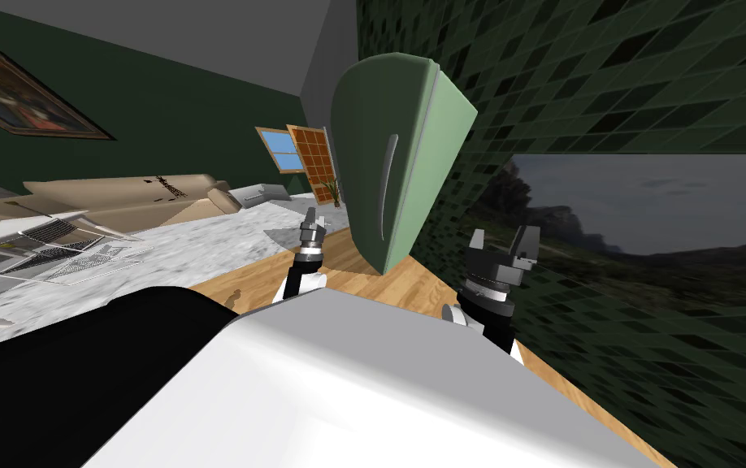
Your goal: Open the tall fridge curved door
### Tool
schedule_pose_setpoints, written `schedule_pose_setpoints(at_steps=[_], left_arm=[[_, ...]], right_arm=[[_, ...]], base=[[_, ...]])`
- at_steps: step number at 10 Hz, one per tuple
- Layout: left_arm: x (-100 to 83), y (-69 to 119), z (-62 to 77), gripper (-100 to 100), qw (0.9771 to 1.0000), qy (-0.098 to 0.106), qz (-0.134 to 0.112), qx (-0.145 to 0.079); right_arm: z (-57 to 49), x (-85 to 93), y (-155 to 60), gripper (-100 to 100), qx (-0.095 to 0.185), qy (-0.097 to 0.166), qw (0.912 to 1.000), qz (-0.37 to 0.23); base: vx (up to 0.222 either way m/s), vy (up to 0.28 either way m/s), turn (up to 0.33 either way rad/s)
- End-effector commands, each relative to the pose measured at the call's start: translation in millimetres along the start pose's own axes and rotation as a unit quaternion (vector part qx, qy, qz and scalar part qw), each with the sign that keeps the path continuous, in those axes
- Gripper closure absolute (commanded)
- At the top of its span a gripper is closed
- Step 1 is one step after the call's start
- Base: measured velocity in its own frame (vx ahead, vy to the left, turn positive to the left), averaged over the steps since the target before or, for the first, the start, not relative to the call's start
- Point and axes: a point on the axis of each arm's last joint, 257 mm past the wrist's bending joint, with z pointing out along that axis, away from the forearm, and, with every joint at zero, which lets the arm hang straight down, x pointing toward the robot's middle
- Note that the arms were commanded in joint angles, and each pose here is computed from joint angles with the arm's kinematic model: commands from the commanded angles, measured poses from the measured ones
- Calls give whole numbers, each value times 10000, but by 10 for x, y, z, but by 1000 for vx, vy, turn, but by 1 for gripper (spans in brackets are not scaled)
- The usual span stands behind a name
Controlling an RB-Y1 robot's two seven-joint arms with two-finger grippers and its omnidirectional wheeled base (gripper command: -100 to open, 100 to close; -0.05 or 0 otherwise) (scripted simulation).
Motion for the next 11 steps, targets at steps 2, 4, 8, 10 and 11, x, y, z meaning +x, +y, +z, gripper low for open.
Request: schedule_pose_setpoints(at_steps=[2,4,8,10,11], left_arm=[[0,0,0,0,10000,0,0,0],[0,-1,0,0,10000,0,0,1],[0,-2,0,0,10000,0,0,2],[39,45,6,-100,9997,187,156,-43],[52,77,7,-100,9994,254,231,-78]], right_arm=[[0,0,0,0,0,0,10000,0],[0,0,1,0,-1,0,10000,0],[1,0,2,0,-2,0,10000,0],[1,0,2,0,-2,0,10000,0],[0,0,0,0,1,0,10000,0]], base=[[0,0,0],[0,0,0],[0,0,0],[15,-15,-5],[41,-68,-10]])
